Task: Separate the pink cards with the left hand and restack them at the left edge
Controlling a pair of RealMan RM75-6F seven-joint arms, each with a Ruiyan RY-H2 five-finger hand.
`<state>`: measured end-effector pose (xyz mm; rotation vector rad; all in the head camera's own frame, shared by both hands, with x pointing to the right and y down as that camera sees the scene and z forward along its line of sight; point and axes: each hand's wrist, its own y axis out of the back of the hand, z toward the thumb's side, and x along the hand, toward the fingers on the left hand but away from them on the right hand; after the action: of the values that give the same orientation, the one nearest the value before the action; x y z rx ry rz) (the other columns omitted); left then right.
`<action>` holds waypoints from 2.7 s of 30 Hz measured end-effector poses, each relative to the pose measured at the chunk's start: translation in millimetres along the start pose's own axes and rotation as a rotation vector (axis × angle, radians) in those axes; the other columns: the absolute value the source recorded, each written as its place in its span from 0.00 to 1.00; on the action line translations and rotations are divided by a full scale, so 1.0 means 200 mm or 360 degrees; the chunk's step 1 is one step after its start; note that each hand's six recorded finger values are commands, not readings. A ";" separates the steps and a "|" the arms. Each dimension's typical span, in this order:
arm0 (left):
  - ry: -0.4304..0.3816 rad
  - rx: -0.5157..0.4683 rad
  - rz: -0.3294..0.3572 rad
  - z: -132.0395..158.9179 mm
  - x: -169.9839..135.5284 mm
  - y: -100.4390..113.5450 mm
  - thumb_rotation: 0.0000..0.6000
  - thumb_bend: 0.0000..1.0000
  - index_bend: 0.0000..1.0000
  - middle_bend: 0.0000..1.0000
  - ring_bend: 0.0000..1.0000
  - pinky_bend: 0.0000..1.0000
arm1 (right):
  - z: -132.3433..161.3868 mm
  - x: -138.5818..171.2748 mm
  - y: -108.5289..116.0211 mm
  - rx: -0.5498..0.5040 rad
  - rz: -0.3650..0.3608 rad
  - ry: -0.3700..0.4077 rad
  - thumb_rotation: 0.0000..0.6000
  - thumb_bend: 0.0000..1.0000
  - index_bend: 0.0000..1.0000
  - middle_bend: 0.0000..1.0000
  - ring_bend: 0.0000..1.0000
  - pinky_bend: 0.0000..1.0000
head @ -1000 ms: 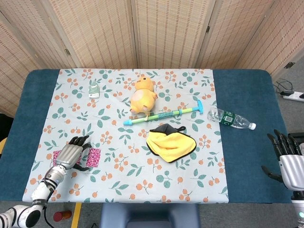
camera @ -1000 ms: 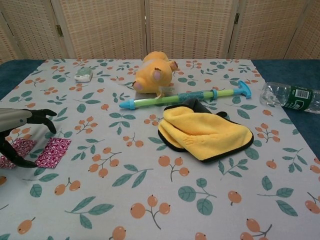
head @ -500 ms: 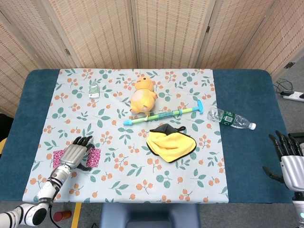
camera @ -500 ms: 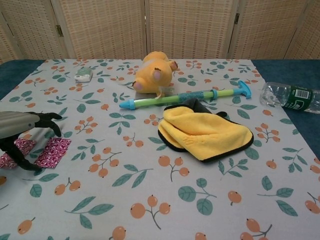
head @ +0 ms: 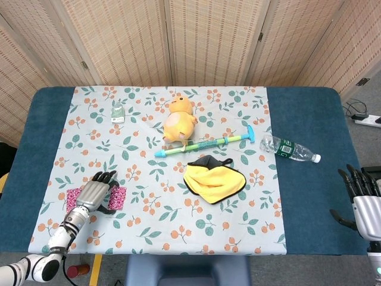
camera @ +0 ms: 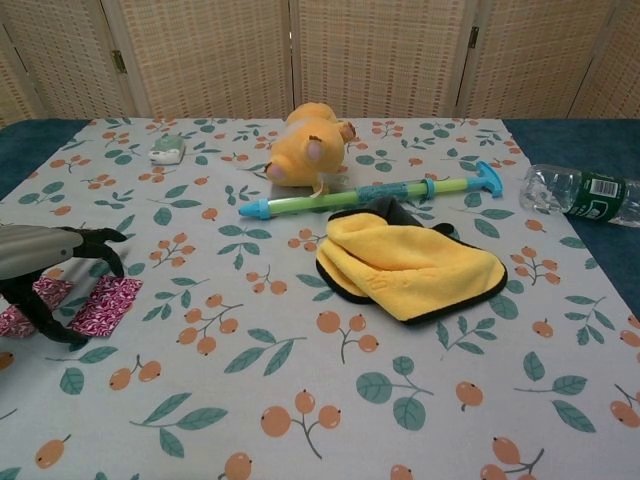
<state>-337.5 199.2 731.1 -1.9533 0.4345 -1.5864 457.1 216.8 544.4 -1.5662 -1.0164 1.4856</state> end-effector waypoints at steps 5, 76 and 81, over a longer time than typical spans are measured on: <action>-0.0007 -0.0008 -0.0004 0.01 0.01 0.00 0.92 0.17 0.31 0.00 0.00 0.00 | 0.00 0.00 0.00 -0.0004 0.0002 -0.0003 1.00 0.23 0.00 0.00 0.00 0.00; 0.0405 -0.0145 0.0010 -0.67 -0.31 -0.08 0.95 0.17 0.26 0.00 0.00 0.00 | 0.05 0.02 0.05 0.0014 -0.0038 0.0023 1.00 0.23 0.00 0.00 0.00 0.00; 0.0411 -0.0158 0.0007 -0.66 -0.31 -0.08 0.94 0.17 0.22 0.00 0.00 0.00 | 0.05 0.02 0.05 0.0014 -0.0040 0.0028 1.00 0.23 0.00 0.00 0.00 0.00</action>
<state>-482.0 216.5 709.5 -1.8219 0.6315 -1.8540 447.8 215.7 533.6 -1.5523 -1.0146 1.4553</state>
